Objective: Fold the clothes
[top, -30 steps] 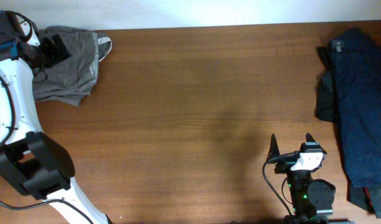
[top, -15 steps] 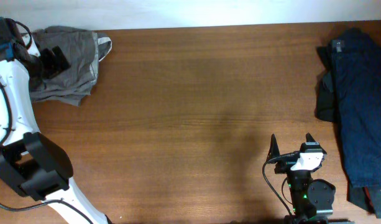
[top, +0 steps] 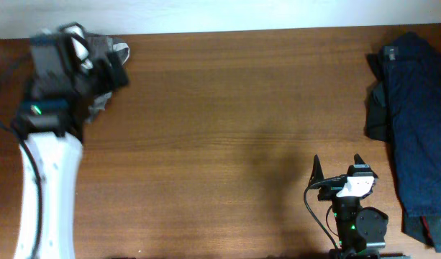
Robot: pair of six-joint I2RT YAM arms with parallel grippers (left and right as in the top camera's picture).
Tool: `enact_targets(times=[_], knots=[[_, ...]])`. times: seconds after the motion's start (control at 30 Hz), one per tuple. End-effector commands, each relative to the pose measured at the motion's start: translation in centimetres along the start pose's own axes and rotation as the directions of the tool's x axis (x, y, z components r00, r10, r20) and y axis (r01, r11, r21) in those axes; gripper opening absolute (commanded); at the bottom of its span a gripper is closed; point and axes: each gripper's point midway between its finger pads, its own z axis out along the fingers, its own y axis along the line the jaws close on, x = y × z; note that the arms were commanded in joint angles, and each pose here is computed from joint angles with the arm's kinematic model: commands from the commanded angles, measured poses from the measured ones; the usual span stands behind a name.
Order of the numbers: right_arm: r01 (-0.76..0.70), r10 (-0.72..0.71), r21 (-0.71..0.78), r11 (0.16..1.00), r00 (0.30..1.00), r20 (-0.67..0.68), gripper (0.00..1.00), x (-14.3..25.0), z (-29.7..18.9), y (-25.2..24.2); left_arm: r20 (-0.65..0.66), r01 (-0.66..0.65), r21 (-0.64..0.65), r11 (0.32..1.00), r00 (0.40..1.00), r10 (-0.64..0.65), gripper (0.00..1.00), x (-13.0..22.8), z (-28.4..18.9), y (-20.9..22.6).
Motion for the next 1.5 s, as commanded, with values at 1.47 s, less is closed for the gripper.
enact_targets(times=[1.47], knots=[[-0.012,0.012,0.022,1.0,1.0,0.0,0.99,0.2,0.0,-0.4,0.536,-0.037,0.039,0.999,0.844,0.01,0.99,21.7,-4.9,6.1]])
